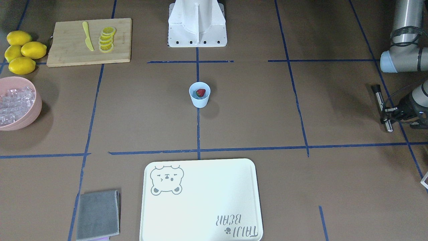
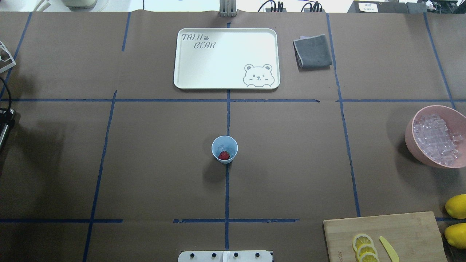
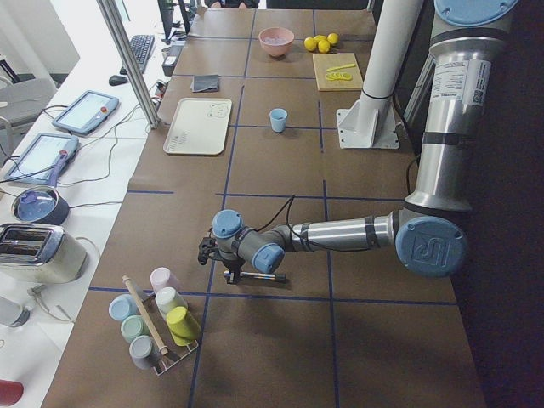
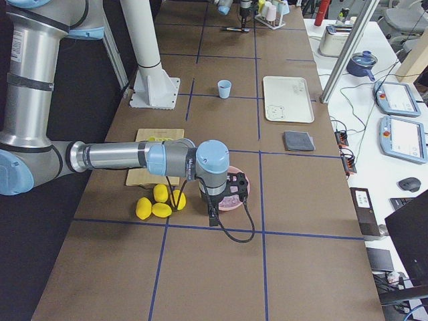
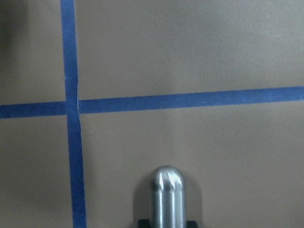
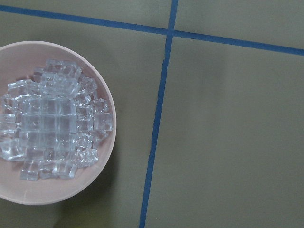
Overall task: Mash ice and strawberries in cup
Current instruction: 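Grasp the metal masher rod with the left gripper beside the table, then carry the metal masher with the left gripper over the light-blue cup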
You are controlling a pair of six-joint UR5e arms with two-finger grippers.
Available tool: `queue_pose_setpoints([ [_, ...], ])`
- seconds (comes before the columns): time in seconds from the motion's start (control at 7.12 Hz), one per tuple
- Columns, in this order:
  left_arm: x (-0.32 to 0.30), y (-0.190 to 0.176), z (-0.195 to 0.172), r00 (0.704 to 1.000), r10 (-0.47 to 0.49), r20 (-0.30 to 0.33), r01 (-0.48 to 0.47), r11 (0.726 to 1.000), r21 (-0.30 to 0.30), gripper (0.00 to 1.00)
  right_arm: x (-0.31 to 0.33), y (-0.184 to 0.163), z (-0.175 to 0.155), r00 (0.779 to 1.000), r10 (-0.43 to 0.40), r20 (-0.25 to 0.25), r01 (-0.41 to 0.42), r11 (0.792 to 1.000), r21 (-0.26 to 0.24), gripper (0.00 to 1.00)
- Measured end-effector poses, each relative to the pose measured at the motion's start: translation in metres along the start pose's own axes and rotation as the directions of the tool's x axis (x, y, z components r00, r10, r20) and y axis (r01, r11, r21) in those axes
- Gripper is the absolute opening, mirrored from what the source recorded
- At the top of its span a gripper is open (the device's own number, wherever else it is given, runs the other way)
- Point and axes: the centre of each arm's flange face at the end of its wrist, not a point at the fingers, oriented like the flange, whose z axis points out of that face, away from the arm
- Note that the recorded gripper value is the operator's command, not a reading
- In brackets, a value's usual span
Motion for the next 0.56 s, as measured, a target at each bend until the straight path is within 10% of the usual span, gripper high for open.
queue_pose_setpoints([
  [0.56,0.082,-0.029,-0.075,0.972,0.224,-0.077,-0.205,0.958,0.200,0.00,0.000,0.000,-0.001,1.000,0.000,0.000,0.000,1.000,0.002,1.00],
])
